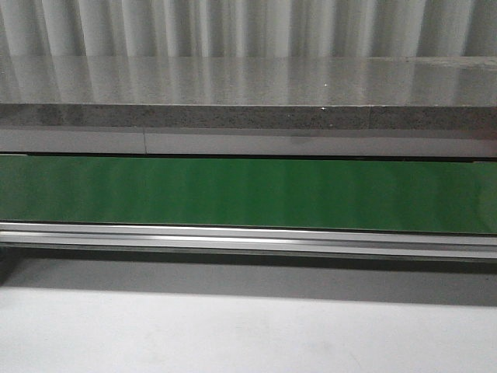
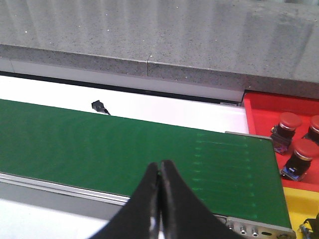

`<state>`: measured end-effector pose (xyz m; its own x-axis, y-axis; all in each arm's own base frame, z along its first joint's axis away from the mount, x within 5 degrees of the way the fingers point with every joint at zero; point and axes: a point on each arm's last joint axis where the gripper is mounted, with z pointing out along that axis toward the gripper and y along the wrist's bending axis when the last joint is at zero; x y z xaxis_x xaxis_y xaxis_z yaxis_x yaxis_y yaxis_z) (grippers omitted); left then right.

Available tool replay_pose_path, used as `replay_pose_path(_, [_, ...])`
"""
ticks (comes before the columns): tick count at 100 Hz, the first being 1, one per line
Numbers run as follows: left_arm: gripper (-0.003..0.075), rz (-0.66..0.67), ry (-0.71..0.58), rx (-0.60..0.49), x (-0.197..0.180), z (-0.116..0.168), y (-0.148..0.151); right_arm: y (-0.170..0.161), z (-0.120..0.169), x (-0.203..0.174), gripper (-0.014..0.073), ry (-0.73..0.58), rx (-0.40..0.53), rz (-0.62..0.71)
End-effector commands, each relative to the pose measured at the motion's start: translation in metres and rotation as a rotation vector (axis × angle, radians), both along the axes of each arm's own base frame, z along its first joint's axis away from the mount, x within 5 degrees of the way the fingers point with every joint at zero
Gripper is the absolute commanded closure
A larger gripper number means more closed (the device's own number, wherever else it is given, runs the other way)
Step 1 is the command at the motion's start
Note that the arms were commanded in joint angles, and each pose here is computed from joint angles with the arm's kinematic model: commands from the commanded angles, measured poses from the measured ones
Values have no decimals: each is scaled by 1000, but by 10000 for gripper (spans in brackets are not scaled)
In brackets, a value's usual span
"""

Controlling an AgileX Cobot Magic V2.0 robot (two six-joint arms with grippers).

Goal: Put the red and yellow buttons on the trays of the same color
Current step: 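Move the left gripper down over the red and yellow buttons on the table, then grasp the red push button with the left gripper and lift it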

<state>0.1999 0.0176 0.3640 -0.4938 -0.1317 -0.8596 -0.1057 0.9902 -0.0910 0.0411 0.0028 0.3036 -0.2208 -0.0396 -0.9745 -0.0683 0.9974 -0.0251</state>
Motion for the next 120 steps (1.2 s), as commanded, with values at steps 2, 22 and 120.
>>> replay_pose_path(2, [513,67,-7,-32,22,16,16,0,13,0,654,-84,-13,-2])
replay_pose_path(22, [150,113,122,-68,67,4,37,0,13,0,654,-84,-13,-2])
replay_pose_path(120, [156,658,510,-677,207,-115,74,0,13,0,654,-84,-13,-2])
